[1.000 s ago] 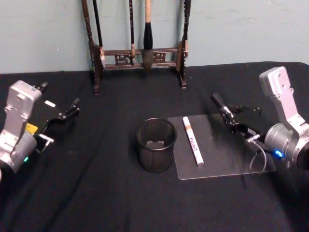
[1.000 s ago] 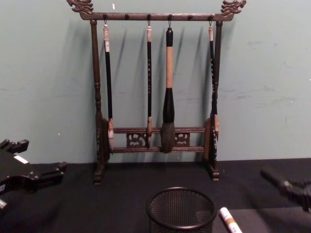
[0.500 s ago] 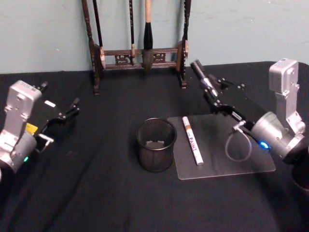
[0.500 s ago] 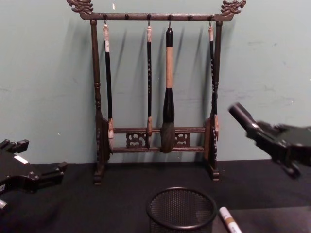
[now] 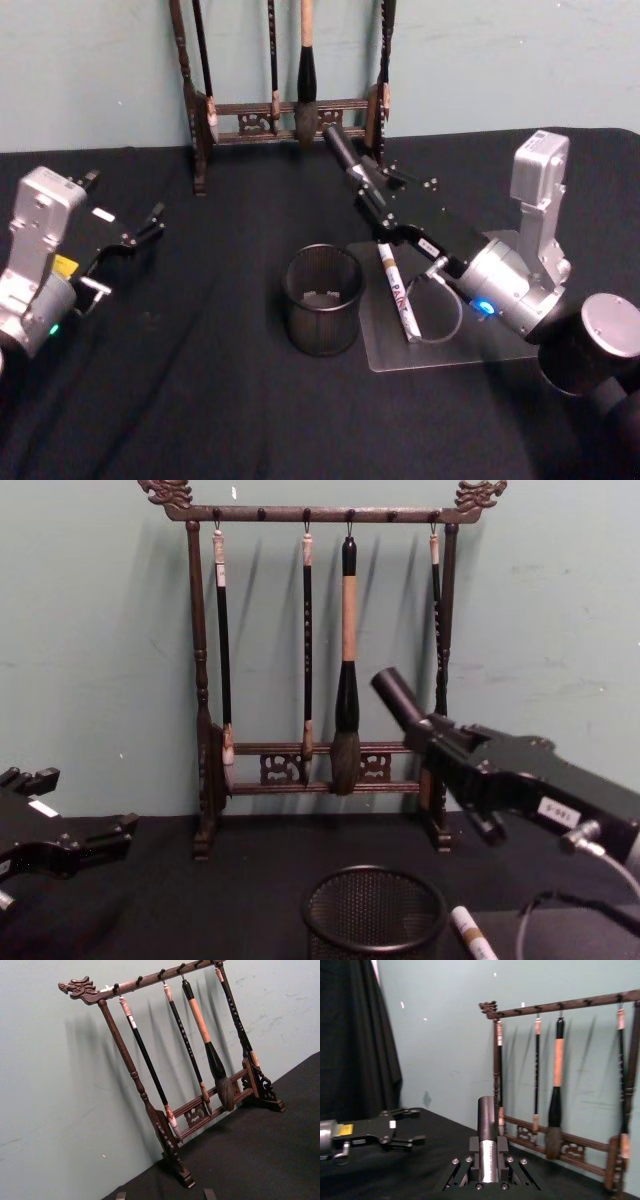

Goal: Pick up the water-based marker from the table and place it into the pen holder.

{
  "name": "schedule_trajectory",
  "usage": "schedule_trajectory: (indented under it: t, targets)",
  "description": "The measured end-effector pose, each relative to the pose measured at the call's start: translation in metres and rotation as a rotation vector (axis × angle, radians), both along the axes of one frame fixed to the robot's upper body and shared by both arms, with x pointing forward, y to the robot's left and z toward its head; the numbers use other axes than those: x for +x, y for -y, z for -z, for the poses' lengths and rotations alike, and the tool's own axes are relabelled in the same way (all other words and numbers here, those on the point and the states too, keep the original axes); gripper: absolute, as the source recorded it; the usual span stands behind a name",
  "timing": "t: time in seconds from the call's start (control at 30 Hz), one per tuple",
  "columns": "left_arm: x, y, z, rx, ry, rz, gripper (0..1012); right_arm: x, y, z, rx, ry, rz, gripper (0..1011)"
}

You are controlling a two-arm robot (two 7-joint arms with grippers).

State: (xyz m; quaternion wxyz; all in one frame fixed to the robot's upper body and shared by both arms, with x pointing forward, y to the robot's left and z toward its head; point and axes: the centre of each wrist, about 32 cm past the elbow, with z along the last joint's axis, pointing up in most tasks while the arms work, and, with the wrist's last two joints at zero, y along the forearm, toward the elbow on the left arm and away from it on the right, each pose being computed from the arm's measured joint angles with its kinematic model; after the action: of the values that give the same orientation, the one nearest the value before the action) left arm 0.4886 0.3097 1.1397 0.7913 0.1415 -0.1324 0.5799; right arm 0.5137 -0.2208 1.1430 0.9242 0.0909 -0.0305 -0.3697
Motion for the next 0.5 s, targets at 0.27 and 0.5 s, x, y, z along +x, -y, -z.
schedule_trajectory:
  t: [0.27,0.5]
  targets:
    - [0.0,0.0,0.0,0.0,0.0,0.0,1001,-0.002,-0.01,0.007,0.034,-0.037,-0.061,209]
    - [0.0,0.0,0.0,0.0,0.0,0.0,1001,-0.003,-0.017,0.012,0.046,-0.061,-0.087,209]
